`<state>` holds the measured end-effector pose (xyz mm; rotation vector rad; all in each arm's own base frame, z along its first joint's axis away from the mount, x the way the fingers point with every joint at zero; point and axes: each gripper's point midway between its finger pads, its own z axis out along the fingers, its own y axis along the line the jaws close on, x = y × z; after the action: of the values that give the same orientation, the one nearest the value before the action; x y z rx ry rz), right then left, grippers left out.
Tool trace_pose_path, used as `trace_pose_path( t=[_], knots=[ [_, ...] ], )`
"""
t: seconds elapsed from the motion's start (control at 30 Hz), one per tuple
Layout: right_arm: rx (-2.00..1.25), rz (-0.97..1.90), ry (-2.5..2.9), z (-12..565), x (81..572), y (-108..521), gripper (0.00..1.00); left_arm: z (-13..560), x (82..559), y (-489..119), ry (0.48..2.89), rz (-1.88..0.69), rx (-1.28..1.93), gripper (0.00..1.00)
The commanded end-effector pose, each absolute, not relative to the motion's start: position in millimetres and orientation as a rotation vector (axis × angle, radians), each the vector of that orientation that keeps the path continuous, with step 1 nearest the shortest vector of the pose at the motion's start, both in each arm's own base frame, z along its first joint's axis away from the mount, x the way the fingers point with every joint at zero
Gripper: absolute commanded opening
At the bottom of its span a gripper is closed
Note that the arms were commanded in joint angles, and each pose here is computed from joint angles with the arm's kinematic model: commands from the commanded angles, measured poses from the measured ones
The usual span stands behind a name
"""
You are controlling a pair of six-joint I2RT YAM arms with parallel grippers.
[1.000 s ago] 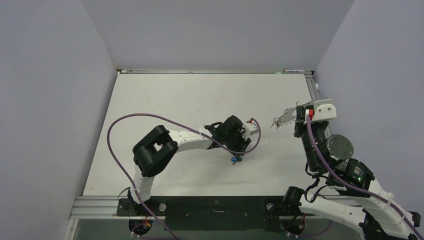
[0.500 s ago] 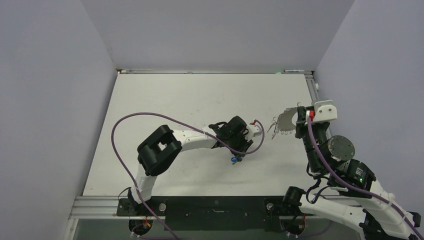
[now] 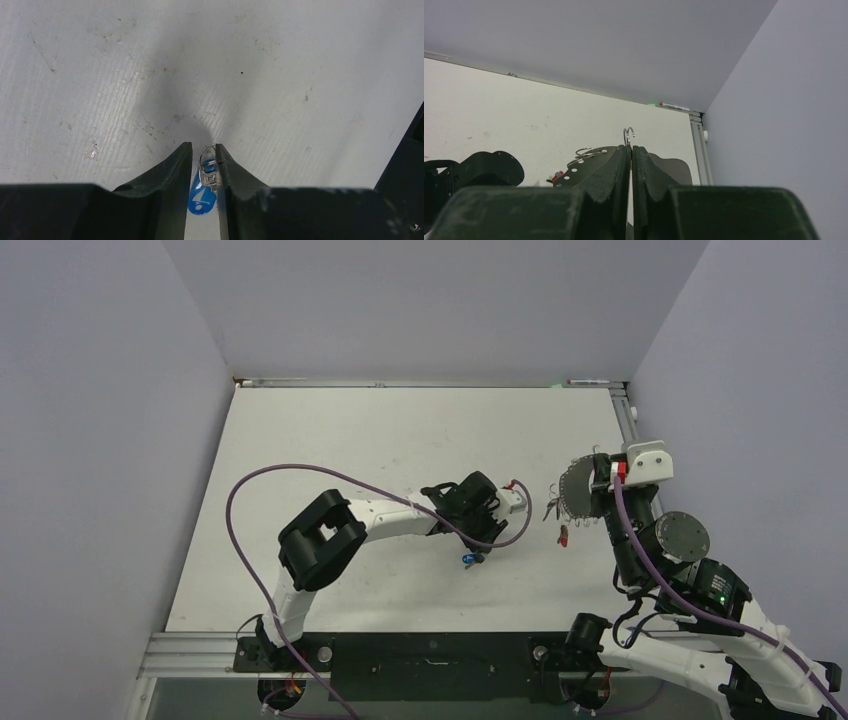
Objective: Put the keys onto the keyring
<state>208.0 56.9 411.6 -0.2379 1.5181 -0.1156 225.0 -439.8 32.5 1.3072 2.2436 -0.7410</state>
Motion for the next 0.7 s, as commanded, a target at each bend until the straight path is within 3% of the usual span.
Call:
trace_pose_path(
  t=[0.0, 0.4, 0.67],
  knots=[
    [-0.206, -0.109, 1.491, 425.0, 204.6, 50.0, 0.05, 41.0, 228.6, -451.2, 2.202, -0.749, 1.329, 0.20],
    [-0.209, -0.106, 1.493, 423.9, 203.8, 51.2, 0.05, 37.7, 226.6, -449.9, 2.220, -0.747, 1.340, 0.21],
    [-0.210, -0.103, 1.495, 422.9, 203.1, 51.8, 0.05, 34.0, 225.6, -450.4, 2.235, -0.736, 1.342, 0.15]
  ],
)
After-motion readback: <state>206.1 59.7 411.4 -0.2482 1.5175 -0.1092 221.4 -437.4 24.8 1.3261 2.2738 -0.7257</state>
